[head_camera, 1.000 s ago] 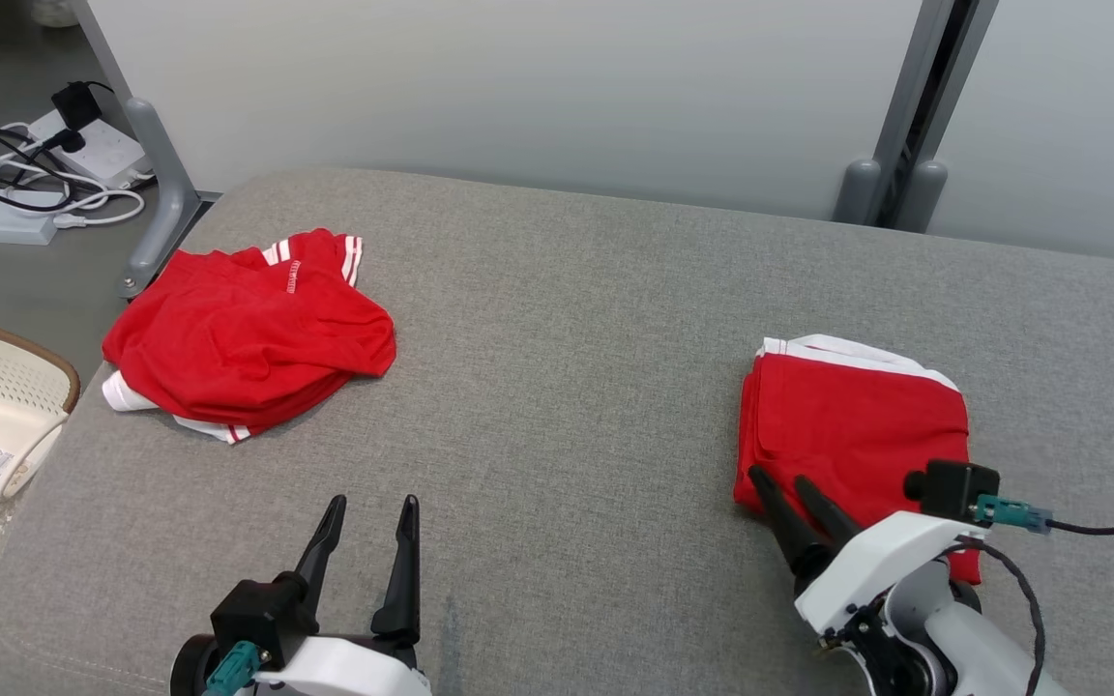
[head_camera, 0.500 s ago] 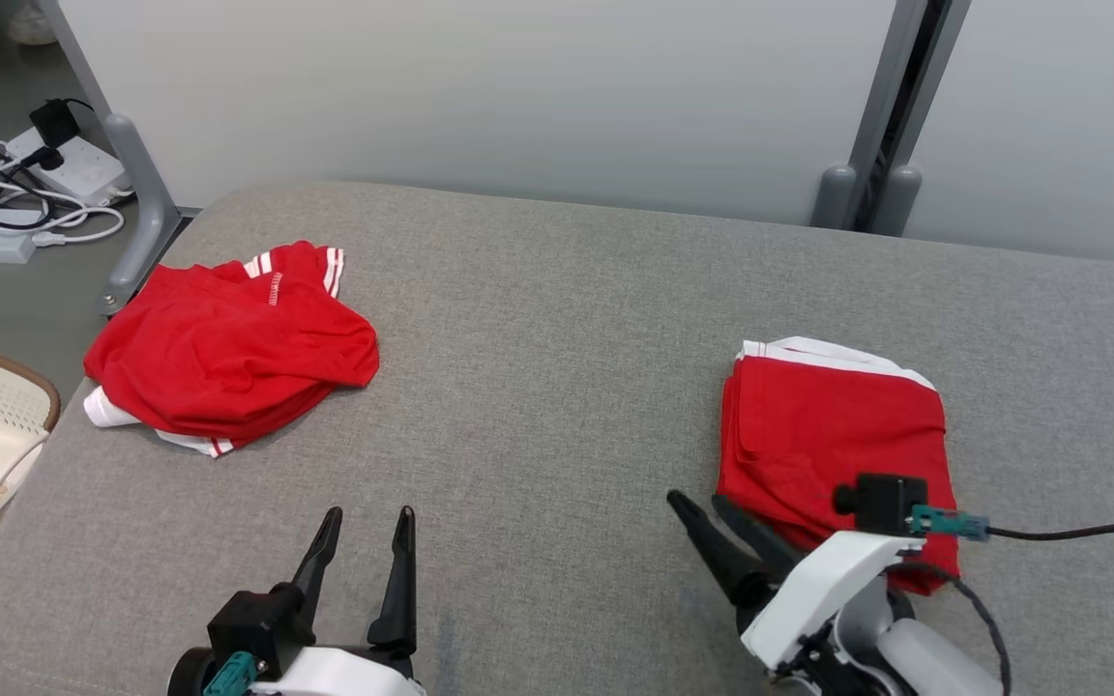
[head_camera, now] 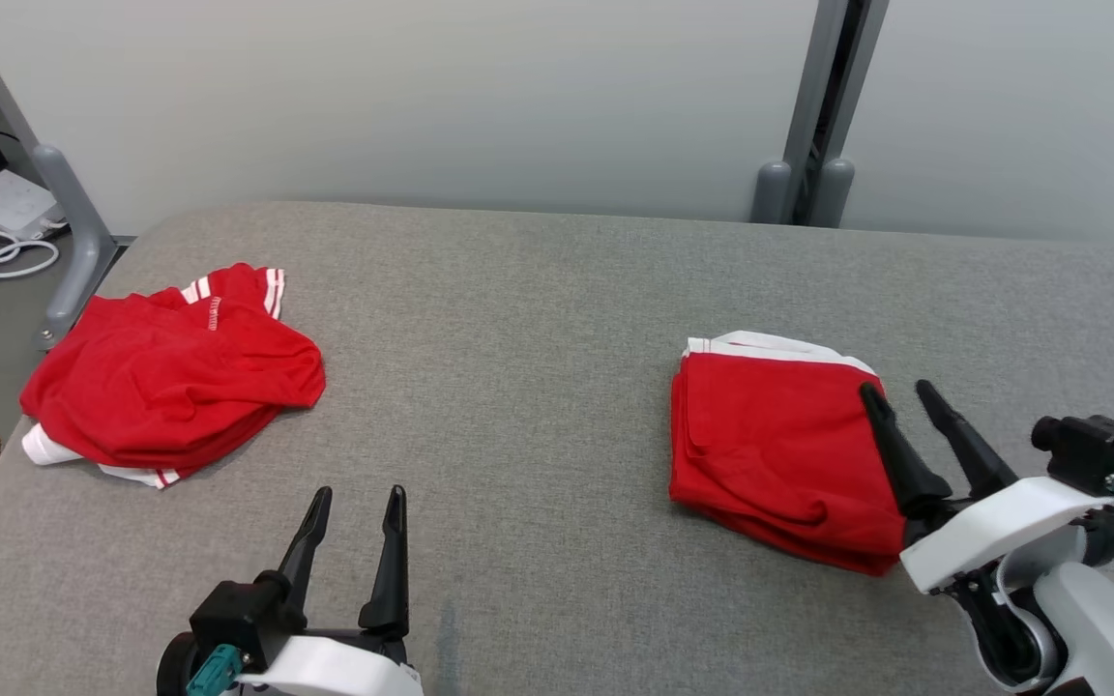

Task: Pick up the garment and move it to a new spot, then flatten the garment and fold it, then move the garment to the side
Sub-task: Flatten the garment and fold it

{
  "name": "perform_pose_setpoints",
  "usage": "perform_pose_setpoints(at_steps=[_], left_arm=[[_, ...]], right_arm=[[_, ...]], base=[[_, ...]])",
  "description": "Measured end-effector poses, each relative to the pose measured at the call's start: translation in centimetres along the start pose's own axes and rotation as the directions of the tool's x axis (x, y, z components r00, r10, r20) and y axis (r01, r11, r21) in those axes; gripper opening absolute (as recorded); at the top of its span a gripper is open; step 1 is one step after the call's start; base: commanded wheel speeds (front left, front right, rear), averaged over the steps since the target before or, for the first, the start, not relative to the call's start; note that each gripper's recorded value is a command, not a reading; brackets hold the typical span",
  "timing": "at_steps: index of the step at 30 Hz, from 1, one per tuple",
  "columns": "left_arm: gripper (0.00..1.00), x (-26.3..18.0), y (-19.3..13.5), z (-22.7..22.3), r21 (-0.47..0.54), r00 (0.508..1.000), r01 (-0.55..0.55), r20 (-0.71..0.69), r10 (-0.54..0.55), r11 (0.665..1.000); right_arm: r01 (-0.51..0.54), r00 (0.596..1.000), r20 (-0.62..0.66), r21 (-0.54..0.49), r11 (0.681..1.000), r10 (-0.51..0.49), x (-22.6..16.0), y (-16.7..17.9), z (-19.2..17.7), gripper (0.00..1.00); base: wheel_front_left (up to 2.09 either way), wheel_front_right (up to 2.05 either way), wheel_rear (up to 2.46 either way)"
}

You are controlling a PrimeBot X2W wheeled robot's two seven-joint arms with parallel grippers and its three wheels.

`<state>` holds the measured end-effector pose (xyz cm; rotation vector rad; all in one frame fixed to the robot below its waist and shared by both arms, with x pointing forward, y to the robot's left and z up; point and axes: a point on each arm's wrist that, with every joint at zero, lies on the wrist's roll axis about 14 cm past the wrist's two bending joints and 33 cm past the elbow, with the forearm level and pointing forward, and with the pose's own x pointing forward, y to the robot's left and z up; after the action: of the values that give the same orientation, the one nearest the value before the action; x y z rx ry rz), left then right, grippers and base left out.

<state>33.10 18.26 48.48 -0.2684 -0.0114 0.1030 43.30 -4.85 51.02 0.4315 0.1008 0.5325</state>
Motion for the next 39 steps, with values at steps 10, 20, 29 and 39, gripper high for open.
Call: perform_pose_setpoints(at_steps=[10, 20, 29, 39], left_arm=[[1.00, 1.3, -1.4, 0.4, -0.005, 0.999, 0.043, 0.012, -0.043, 0.999], [1.00, 1.5, -1.8, -0.2, 0.000, 0.998, 0.061, -0.007, -0.061, 0.998], [1.00, 1.8, -1.7, -0.6, 0.002, 0.998, 0.060, -0.019, -0.060, 0.998], [1.00, 1.4, -0.2, -1.3, 0.007, 0.999, 0.013, -0.045, -0.012, 1.000]], right_arm=[[0.196, 0.976, 0.132, -0.203, 0.959, -0.171, -3.2, -6.0, 3.4, 1.00], [0.251, 0.966, 0.128, -0.274, 0.929, -0.224, -5.0, -6.2, 1.6, 1.00], [0.191, 0.981, 0.079, -0.315, 0.930, -0.175, -3.0, -5.5, 0.4, 0.00], [-0.010, 0.984, -0.170, -0.352, 0.936, -0.053, 0.6, -3.2, -6.1, 0.00]], base=[[0.00, 0.00, 0.00], [0.00, 0.00, 0.00], [0.00, 0.00, 0.00], [0.00, 0.00, 0.00]])
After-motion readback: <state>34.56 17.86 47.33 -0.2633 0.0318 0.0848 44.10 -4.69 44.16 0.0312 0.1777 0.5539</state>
